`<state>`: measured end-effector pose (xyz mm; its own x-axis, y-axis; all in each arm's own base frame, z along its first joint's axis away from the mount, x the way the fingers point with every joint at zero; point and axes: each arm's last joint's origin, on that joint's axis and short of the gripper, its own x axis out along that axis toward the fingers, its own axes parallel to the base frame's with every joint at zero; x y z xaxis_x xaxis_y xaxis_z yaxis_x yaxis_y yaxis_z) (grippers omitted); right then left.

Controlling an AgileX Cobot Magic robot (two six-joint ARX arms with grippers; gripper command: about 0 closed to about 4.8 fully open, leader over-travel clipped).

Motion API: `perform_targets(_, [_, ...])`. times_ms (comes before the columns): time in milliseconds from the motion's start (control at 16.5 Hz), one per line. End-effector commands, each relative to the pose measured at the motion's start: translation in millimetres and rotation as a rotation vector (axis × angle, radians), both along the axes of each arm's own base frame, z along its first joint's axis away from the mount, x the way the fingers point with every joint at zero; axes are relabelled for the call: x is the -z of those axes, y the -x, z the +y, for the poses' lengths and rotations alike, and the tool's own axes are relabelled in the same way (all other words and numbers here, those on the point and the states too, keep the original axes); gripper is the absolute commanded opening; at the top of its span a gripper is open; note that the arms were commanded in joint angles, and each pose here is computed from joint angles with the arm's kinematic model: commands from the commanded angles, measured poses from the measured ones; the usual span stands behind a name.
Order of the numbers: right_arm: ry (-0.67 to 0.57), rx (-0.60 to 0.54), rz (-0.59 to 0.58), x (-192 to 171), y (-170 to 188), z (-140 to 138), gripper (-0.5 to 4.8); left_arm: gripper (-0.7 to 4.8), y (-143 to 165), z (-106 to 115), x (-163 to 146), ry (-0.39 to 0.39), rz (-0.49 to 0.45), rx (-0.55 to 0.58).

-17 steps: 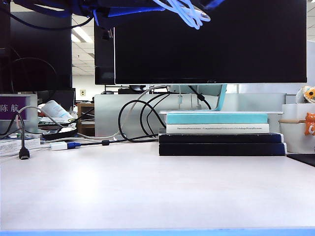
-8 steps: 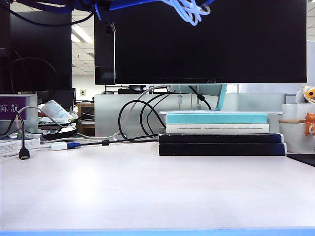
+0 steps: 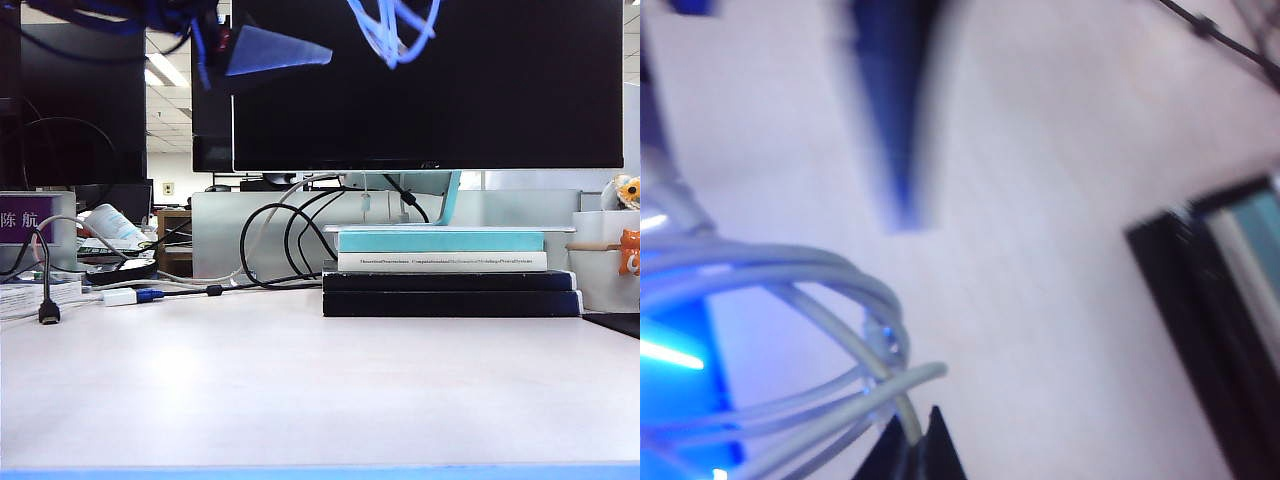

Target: Unfold the white charging cable into a straight cable.

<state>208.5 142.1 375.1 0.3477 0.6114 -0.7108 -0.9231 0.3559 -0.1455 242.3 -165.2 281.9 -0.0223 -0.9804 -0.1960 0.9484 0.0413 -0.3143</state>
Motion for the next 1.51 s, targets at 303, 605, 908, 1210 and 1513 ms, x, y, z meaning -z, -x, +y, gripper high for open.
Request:
perform_targets(303, [0.081, 0.129, -0.132, -5, -6, -2, -0.01, 4.79, 4, 1, 3, -0.025, 0.181, 0.011])
perform_targets(605, [-0.021, 0.169, -0.208, -15, -13, 3, -0.02, 4.79, 16, -33, -17, 0.076, 0.089, -0.084])
perform_targets(908, [-0.012, 0.17, -0.197, -13, -12, 2, -0.01, 4.79, 27, -57, -24, 0.11, -0.019, -0.306])
perform_targets(1210, [-0.013, 0.201, -0.196, -14, -12, 1, -0.01, 4.79, 28, -60, -28, 0.153, -0.02, -0.374])
perform_targets(1513, [-0.021, 0.26, -0.202, -16, -13, 0, -0.02, 2.55, 28, -60, -27, 0.138, -0.015, -0.377])
